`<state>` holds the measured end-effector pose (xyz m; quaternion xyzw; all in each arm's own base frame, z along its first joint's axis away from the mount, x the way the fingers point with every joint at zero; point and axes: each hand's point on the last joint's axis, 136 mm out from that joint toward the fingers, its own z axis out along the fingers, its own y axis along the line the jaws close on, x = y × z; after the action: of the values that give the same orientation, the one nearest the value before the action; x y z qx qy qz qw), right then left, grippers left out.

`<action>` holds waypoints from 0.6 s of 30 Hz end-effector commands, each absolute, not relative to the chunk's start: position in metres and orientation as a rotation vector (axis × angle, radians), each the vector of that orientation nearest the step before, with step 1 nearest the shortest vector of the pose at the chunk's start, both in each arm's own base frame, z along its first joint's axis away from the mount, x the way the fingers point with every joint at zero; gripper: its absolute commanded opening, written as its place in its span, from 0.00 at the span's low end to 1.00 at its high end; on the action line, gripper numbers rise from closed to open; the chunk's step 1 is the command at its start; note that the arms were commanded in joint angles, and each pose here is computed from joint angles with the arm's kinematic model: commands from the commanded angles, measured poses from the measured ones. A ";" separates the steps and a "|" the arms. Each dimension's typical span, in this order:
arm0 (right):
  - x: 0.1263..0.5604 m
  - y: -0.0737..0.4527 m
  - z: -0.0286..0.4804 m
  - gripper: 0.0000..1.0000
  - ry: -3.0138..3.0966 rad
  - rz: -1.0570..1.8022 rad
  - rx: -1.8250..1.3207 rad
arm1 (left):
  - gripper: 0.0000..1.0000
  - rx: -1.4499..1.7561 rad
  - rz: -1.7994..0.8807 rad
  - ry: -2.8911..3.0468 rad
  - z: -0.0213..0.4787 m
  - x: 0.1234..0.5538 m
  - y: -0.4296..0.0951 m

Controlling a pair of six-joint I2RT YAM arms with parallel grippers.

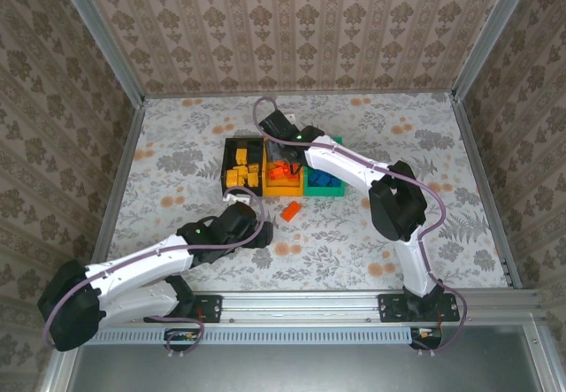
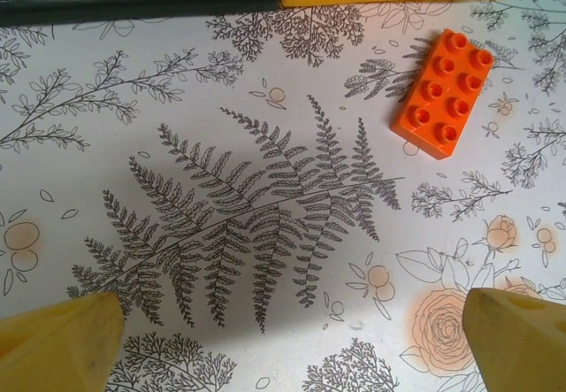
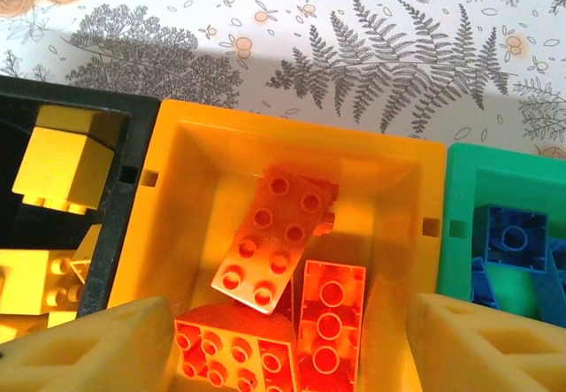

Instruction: Sort the legos into containers by color

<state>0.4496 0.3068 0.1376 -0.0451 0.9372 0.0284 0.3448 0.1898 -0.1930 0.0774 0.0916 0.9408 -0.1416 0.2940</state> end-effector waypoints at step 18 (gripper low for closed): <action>0.327 0.213 0.189 0.82 2.260 0.363 0.099 | 0.87 0.698 -0.223 2.503 0.071 0.245 -0.279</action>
<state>0.3411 0.2194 0.1860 0.0205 0.9037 0.1179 0.4111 0.2383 -0.2642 0.0776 0.2068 0.9314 -0.0946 0.2843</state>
